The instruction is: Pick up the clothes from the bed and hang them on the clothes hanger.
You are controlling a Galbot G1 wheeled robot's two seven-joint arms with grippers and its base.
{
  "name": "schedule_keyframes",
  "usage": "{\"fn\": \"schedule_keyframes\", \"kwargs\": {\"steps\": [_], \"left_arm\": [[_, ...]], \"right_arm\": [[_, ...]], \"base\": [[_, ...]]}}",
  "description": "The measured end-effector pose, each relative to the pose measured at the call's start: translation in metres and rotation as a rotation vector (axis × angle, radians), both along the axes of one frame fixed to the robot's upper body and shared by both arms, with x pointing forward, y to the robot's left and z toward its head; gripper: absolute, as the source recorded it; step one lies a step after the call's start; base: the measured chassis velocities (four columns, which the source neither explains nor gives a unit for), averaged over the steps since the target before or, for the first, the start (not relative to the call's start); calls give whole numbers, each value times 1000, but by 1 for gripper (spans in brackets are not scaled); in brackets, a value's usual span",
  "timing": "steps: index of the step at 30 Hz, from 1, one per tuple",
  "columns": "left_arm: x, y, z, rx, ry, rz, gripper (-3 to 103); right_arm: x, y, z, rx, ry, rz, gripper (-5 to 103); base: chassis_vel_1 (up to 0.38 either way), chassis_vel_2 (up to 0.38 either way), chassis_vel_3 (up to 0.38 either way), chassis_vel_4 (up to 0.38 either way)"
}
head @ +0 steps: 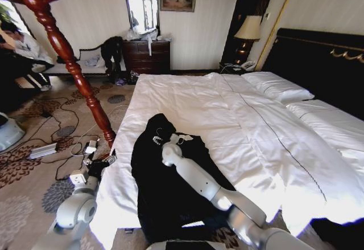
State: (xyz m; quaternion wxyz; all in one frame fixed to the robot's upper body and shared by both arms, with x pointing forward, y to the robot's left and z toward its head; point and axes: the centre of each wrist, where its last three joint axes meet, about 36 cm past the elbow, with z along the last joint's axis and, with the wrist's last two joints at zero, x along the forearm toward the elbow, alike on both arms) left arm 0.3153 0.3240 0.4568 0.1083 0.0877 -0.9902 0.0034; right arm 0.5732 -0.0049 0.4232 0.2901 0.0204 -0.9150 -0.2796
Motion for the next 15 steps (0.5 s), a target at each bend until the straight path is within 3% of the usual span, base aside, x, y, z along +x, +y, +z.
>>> {"fn": "schedule_keyframes", "kwargs": {"steps": [11,15], "left_arm": [[0,-1,-1,2,5,-2,100],[0,1,-1,3,4,3,100]], "right_arm": [[-10,-5,13,36,-31,16,100],[-28,5,30,95,-43,69,100]], "base": [[0,0,0,0],[0,0,0,0]]}}
